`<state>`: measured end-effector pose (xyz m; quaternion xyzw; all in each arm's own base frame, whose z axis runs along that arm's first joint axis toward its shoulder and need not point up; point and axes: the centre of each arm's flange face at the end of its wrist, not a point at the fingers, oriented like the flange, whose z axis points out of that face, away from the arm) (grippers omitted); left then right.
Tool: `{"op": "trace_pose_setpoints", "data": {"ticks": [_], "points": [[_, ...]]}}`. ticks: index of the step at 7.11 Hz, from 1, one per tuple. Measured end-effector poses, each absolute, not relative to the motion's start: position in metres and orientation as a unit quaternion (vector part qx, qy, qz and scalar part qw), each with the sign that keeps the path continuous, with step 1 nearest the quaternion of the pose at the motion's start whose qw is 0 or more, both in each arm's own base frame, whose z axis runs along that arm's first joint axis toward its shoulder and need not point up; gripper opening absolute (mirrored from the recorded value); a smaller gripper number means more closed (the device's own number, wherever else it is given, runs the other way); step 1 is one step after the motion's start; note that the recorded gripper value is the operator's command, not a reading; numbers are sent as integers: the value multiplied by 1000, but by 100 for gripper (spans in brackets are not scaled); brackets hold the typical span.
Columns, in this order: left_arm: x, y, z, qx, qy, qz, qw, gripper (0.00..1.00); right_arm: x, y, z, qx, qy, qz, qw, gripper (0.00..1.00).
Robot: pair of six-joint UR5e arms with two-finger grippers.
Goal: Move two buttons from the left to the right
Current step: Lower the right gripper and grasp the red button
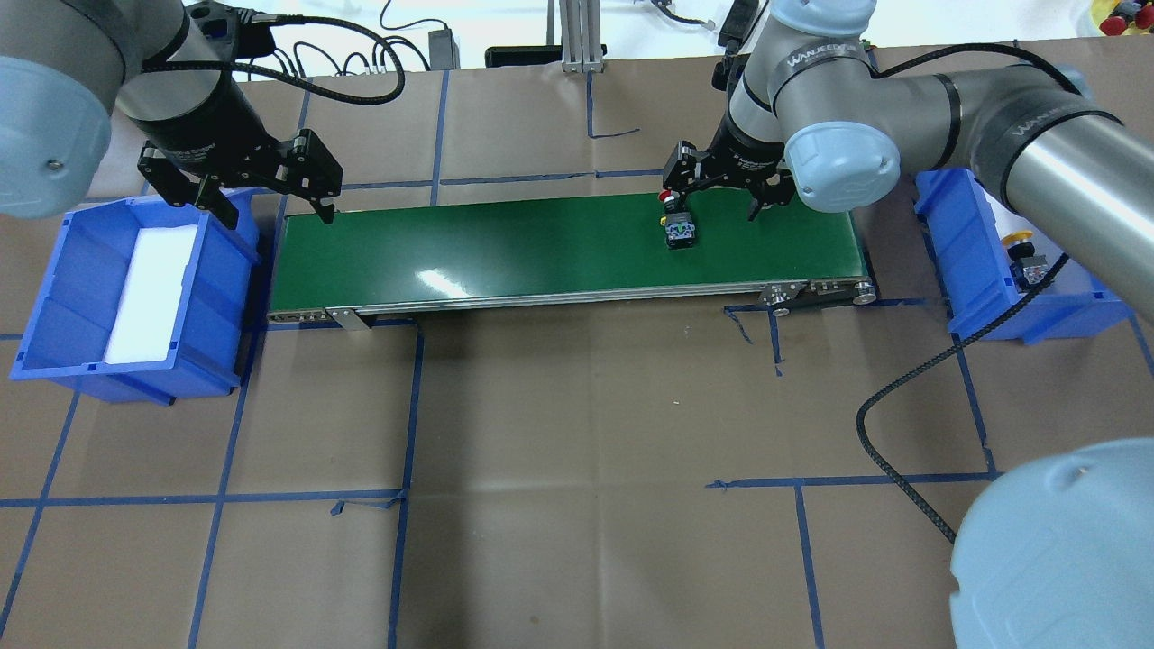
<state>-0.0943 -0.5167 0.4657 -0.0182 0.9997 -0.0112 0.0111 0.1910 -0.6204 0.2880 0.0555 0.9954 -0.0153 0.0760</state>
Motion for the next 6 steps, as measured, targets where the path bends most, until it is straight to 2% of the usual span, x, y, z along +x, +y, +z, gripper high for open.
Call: {"op": "trace_pose_setpoints", "data": {"ticks": [4, 5, 6], "points": [[-94, -517, 466, -18, 1000, -11, 11, 100, 194, -627, 256, 52, 996, 2, 74, 97], [-94, -517, 466, -18, 1000, -11, 11, 100, 194, -631, 251, 51, 996, 3, 74, 80], [-94, -517, 466, -18, 1000, -11, 11, 100, 194, -638, 248, 48, 996, 0, 73, 51]]}}
